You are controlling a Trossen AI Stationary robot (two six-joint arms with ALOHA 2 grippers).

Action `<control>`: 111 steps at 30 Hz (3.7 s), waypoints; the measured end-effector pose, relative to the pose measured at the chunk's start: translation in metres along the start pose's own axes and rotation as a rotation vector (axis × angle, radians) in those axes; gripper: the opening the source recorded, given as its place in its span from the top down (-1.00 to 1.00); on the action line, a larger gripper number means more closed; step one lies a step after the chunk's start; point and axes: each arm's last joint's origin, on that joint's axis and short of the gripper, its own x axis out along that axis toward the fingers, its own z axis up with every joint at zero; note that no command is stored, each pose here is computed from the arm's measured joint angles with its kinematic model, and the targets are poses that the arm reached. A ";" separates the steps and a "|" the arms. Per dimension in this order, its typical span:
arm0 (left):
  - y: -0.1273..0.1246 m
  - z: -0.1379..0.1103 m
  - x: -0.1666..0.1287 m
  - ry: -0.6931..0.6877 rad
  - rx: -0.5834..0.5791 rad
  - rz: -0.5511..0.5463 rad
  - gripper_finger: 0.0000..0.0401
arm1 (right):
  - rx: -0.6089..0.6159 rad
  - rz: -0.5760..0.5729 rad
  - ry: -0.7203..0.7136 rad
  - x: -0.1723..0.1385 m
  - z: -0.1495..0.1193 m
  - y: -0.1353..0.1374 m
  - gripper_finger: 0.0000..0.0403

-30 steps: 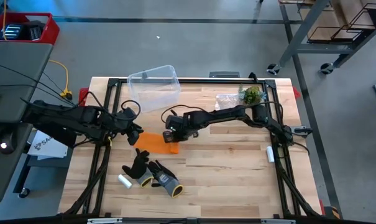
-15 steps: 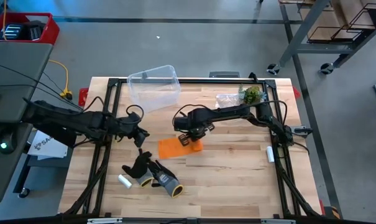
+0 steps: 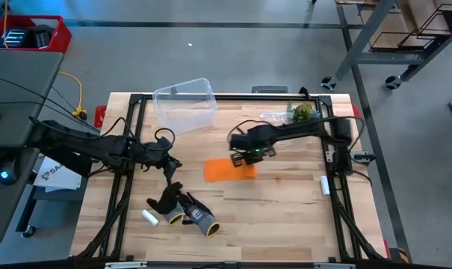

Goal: Roll bandage
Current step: Roll the orange bandage

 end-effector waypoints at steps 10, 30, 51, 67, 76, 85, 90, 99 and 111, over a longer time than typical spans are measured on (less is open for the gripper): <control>0.000 0.000 0.004 -0.016 0.066 0.033 0.51 | 0.120 0.109 -0.045 0.003 -0.018 -0.028 0.78; -0.013 -0.004 0.055 0.053 0.077 0.042 0.51 | 0.017 0.018 -0.049 -0.023 -0.017 -0.025 0.07; -0.016 0.032 0.123 0.123 0.106 -0.016 0.81 | -0.023 0.018 -0.125 -0.059 -0.031 -0.052 0.33; -0.022 0.028 0.157 0.217 0.115 -0.002 1.00 | 0.029 0.284 -0.083 -0.024 -0.041 -0.042 1.00; -0.023 0.025 0.153 0.255 0.116 0.001 1.00 | 0.108 0.296 -0.135 -0.012 -0.042 -0.045 1.00; -0.023 0.024 0.153 0.257 0.125 0.005 1.00 | 0.083 0.307 -0.192 -0.029 -0.024 -0.042 1.00; -0.023 0.024 0.153 0.257 0.120 0.009 1.00 | 0.093 0.226 -0.195 -0.027 -0.018 -0.052 1.00; -0.022 0.023 0.153 0.260 0.120 0.013 1.00 | 0.070 0.230 -0.180 -0.017 -0.018 -0.046 1.00; -0.022 0.023 0.153 0.257 0.119 0.015 1.00 | 0.037 0.259 -0.181 -0.024 -0.017 -0.040 1.00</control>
